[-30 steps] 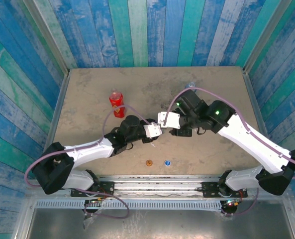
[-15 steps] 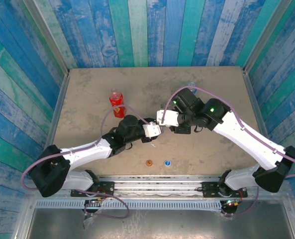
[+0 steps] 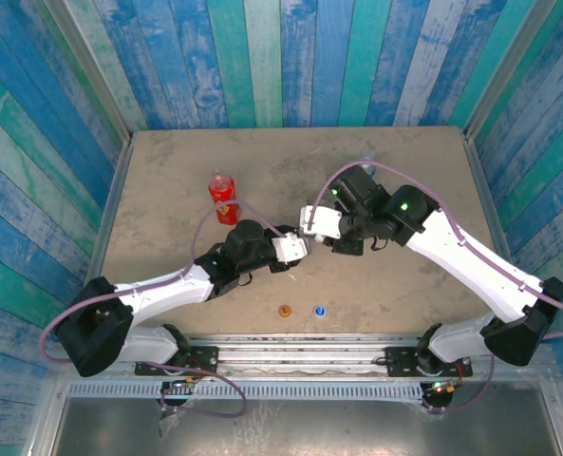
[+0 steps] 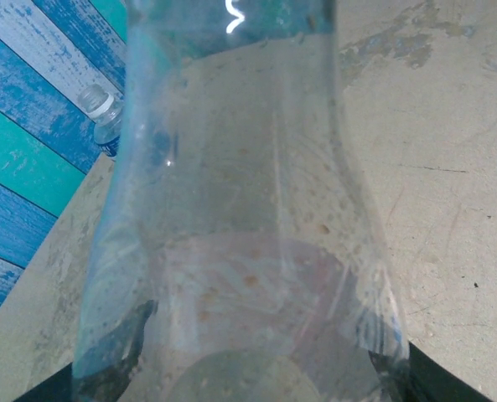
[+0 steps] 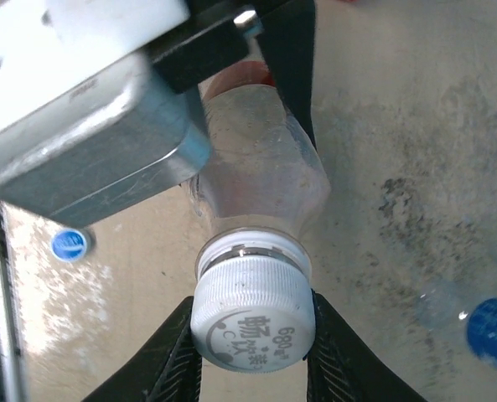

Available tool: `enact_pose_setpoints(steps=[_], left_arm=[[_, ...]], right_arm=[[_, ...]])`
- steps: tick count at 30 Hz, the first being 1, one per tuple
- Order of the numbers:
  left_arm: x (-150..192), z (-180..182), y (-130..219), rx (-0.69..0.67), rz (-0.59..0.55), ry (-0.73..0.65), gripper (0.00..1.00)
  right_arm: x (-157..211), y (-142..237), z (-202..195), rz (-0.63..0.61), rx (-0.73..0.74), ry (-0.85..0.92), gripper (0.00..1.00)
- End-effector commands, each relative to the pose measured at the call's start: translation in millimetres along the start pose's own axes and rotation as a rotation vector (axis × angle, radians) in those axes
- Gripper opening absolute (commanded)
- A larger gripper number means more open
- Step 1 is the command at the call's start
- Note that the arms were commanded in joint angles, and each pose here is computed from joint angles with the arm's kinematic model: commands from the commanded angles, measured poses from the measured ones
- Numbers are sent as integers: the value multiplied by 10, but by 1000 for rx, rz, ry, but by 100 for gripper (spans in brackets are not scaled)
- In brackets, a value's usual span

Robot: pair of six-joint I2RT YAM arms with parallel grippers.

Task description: Screw on the bottle caps

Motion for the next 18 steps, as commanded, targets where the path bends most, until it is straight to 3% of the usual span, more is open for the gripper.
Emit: enact_pose_setpoints(steps=[1, 6, 10, 14, 18], left_arm=[[-37, 61, -6, -49, -7, -24, 54], [-38, 66, -6, -55, -12, -22, 53], [-46, 70, -7, -58, -19, -14, 53], [-27, 54, 6, -57, -40, -2, 53], [-22, 49, 30, -59, -43, 4, 53]], right_arm=[[-203, 177, -1, -145, -5, -277, 20], [-344, 157, -132, -281, -9, -820, 14], [-320, 63, -190, -264, -105, -1131, 10], [-242, 23, -181, -209, -139, -1112, 22], [-187, 87, -80, -200, -140, -762, 42]])
Point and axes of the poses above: each hand's point on the last joint's axis, 136 mm out from that joint toward the fingers, its own y axis back along the fingers, its own z axis along the line the jaws close on, x = y × z, the point moved 5 cm from there along y, back along the fingers, and after that the axes turned 14 degrees about y, right-handed, at the moved point
